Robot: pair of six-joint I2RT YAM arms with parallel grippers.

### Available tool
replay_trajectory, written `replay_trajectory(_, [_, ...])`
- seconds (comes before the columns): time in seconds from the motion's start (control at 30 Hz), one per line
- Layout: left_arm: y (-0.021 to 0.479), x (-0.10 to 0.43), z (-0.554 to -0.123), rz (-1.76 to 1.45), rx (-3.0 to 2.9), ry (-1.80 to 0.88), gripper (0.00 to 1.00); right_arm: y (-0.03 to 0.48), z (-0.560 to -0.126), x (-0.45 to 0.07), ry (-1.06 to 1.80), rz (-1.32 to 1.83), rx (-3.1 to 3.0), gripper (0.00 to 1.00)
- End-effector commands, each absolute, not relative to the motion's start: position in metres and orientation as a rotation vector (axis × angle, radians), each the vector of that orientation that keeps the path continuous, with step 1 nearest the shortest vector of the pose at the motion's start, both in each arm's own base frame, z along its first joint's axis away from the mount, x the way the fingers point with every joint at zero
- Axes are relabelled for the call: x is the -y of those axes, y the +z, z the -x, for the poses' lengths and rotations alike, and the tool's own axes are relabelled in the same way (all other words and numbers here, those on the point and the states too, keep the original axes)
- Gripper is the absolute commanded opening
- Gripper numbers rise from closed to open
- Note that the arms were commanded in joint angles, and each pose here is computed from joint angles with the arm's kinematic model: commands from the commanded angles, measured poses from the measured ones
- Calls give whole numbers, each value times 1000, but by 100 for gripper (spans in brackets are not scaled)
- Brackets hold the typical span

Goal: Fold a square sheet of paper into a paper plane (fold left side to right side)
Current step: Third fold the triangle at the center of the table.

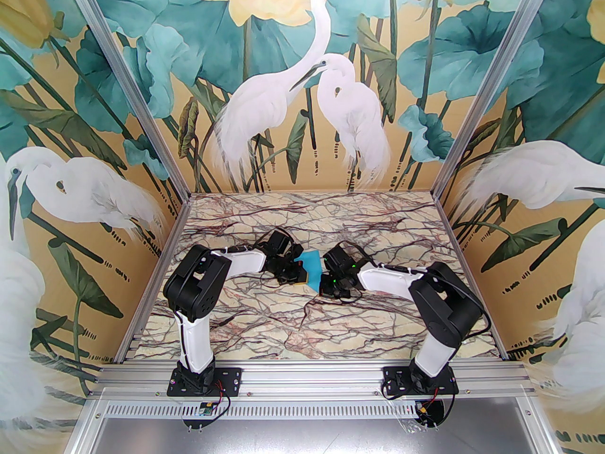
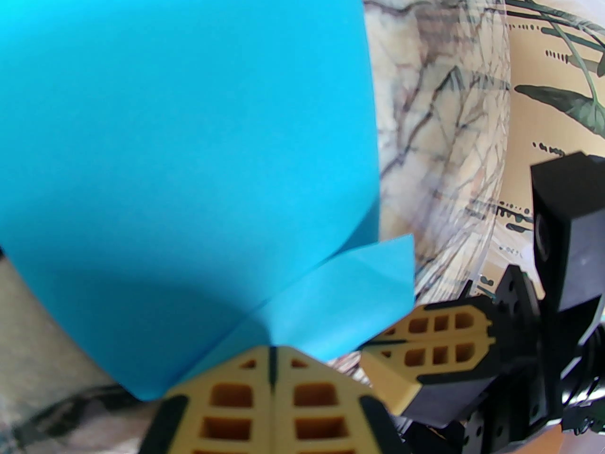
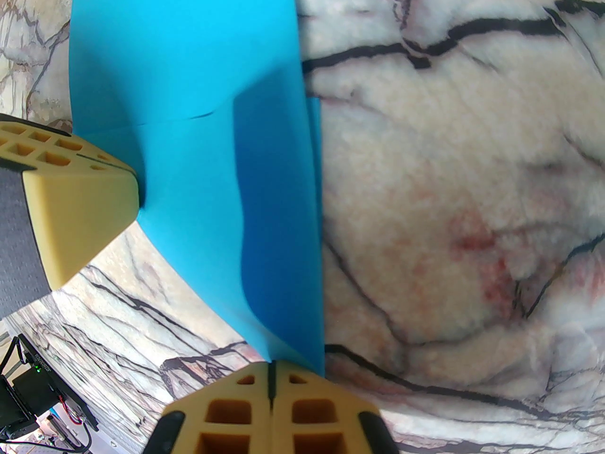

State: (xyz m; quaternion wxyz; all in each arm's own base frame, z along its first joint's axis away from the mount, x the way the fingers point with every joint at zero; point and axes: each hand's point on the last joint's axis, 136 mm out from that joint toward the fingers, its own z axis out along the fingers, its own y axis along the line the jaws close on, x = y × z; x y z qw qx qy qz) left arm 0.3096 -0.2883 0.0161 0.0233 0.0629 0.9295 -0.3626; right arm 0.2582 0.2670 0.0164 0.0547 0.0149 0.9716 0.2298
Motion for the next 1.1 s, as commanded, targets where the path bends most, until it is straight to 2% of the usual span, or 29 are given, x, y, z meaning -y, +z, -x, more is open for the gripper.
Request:
replay_trajectory(0.0, [-10, 271, -300, -152, -2983, -976, 0, 7, -259, -266, 682, -71, -2980, 0])
replay_trajectory(0.13, [4, 276, -306, -149, -2943, -1010, 0, -4, -244, -255, 626, -75, -3050, 0])
replay_trajectory(0.3, [44, 284, -319, -199, -2824, -1052, 6, -11, -233, -246, 589, -78, -3092, 0])
replay_trajectory(0.53, [83, 296, -310, -273, -2687, -1213, 0, -10, -230, -243, 583, -75, -3091, 0])
replay_trajectory(0.77, [61, 315, -287, -374, -2734, -1230, 0, -12, -232, -245, 582, -70, -3096, 0])
replay_trajectory(1.07, [39, 321, -284, -403, -2732, -1208, 0, -13, -231, -244, 577, -71, -3103, 0])
